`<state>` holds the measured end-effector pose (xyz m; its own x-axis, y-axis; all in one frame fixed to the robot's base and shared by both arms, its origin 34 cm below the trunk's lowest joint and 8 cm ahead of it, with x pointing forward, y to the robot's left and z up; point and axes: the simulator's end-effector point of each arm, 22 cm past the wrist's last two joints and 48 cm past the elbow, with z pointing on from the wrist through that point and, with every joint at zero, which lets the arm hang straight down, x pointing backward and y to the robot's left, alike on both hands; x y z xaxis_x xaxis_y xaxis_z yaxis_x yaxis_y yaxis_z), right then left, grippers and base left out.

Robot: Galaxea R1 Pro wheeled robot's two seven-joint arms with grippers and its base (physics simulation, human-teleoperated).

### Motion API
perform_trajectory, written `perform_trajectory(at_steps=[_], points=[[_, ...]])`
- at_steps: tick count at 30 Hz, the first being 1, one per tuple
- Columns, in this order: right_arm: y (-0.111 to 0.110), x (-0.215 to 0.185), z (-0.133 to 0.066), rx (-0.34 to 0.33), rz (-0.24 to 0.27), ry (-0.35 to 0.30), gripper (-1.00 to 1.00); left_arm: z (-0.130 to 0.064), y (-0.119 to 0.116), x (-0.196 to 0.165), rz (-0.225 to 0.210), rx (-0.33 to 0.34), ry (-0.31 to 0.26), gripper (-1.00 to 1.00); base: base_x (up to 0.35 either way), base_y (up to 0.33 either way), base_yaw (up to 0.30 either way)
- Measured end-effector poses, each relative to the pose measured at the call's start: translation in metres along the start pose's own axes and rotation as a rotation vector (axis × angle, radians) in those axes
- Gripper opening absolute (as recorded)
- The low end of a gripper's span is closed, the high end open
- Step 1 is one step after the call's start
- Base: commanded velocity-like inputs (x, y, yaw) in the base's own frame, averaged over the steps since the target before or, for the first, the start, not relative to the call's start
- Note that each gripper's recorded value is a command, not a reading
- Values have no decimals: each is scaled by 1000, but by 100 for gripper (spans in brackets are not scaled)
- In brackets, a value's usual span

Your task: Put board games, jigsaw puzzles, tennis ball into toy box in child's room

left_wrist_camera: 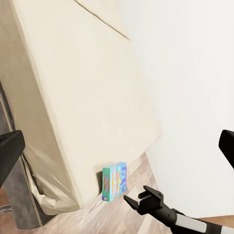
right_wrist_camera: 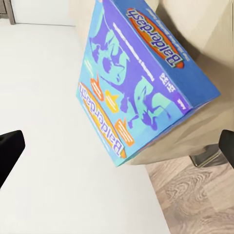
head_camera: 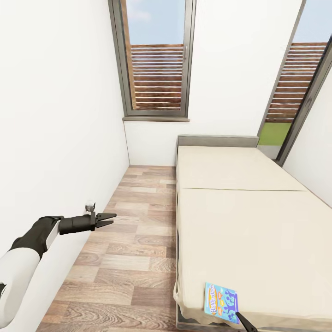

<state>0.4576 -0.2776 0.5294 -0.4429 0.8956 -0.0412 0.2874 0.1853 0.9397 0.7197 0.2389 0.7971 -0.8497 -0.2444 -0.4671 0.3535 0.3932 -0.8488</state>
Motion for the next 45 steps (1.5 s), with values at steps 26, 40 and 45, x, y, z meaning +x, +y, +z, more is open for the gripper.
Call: perform_trajectory(at_steps=[26, 40, 45], points=[[-48, -25, 5, -14, 37, -121, 100, 12, 40, 30, 2, 0, 2, 100, 0, 0, 0], [-50, -19, 9, -16, 36, -115, 100, 13, 41, 32, 1, 2, 2, 100, 0, 0, 0], [-50, -17, 10, -13, 28, -111, 100, 14, 41, 32, 1, 3, 2, 100, 0, 0, 0]])
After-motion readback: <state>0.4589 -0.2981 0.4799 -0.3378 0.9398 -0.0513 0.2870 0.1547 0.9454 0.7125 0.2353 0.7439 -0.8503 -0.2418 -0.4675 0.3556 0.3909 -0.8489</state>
